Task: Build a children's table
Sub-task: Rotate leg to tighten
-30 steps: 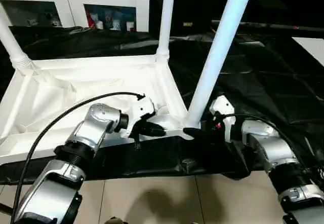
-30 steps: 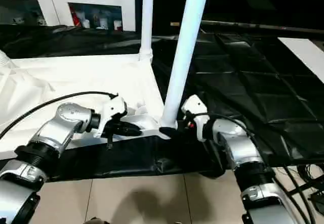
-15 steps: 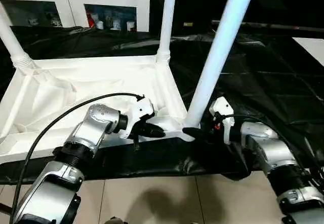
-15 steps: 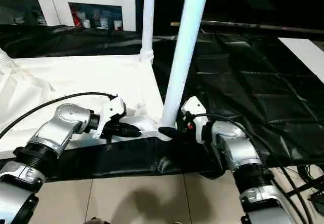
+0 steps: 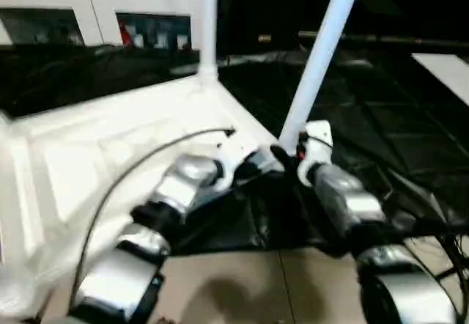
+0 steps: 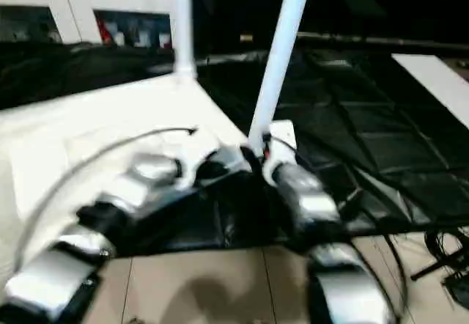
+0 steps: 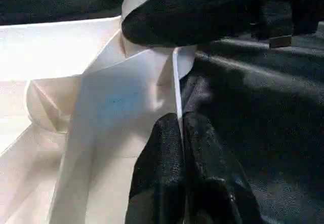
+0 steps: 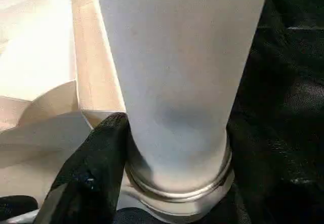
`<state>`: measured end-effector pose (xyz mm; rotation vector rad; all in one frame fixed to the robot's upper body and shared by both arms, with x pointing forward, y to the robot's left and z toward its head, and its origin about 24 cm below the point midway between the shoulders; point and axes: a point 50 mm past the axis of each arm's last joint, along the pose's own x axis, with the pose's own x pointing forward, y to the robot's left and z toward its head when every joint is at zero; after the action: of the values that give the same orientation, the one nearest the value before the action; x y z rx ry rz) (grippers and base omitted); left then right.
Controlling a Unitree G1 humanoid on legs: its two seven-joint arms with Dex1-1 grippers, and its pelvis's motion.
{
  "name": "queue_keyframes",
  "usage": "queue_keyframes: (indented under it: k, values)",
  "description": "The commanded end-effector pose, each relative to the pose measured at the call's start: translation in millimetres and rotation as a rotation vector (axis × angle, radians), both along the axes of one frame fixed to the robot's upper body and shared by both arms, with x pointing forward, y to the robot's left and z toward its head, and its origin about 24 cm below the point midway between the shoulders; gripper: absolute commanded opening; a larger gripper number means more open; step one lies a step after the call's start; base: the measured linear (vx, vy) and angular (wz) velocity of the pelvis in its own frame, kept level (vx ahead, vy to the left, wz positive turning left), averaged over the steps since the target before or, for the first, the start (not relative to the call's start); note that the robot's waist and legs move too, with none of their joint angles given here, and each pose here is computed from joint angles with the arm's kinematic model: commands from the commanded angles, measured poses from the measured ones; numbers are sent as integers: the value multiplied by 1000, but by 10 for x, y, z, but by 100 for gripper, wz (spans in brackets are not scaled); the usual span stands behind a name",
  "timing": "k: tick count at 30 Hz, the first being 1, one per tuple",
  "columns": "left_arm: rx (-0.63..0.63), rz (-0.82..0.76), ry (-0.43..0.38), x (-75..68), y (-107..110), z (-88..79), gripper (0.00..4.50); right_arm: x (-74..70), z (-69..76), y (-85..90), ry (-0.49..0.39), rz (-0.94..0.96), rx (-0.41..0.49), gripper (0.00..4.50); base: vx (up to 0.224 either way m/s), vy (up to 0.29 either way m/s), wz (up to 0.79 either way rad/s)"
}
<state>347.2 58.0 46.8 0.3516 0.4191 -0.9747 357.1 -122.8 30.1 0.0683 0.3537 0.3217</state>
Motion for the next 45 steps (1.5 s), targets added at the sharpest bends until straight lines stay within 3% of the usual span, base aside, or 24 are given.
queue_keyframes:
  k: [1, 2, 3, 4, 10, 14, 16, 17, 20, 25, 30, 35, 36, 39, 45]
  values:
    - [-44, -82, 7, -80, -187, -18, 0, -69, -135, 93, 46, 58, -64, 264, 0, 0, 0]
    - [-44, -83, 7, -80, -186, -19, 0, -69, -134, 95, 44, 60, -66, 264, 0, 0, 0]
    - [-34, -85, 5, -71, -128, -25, 0, -79, -84, 148, -7, 150, -79, 320, 0, 0, 0]
    - [-28, -81, 5, -62, -91, -29, 0, -86, -65, 164, -23, 190, -78, 334, 0, 0, 0]
    - [-7, -100, -1, -26, 107, -16, 0, -85, 52, 68, -84, 307, -76, 388, 0, 0, 0]
    - [-3, -192, 20, -65, 280, 3, 0, -127, 116, -181, -108, 416, -142, 388, 0, 0, 0]
    - [-6, -212, 27, -78, 306, 7, 0, -133, 122, -223, -108, 426, -152, 388, 0, 0, 0]
    - [-32, -296, 51, -141, 400, 35, 0, -179, 160, -371, -111, 502, -170, 388, 0, 0, 0]
    - [-45, -356, 82, -194, 486, 51, 0, -245, 189, -459, -99, 595, -165, 388, 0, 0, 0]
    - [-61, -416, 121, -250, 572, 76, 0, -335, 152, -492, -66, 700, -192, 388, 0, 0, 0]
    - [-92, -456, 140, -293, 573, 106, 0, -390, 168, -382, -79, 785, -117, 388, 0, 0, 0]
    - [-98, -469, 140, -308, 561, 118, 0, -421, 171, -354, -86, 832, -96, 388, 0, 0, 0]
    - [-100, -470, 141, -310, 559, 121, 0, -428, 171, -352, -84, 839, -87, 362, 0, 0, 0]
    - [-102, -471, 143, -317, 564, 119, 0, -456, 161, -357, -72, 859, -56, 354, 0, 0, 0]
    - [-100, -470, 146, -325, 568, 114, 0, -480, 139, -375, -59, 868, -31, 288, 0, 0, 0]
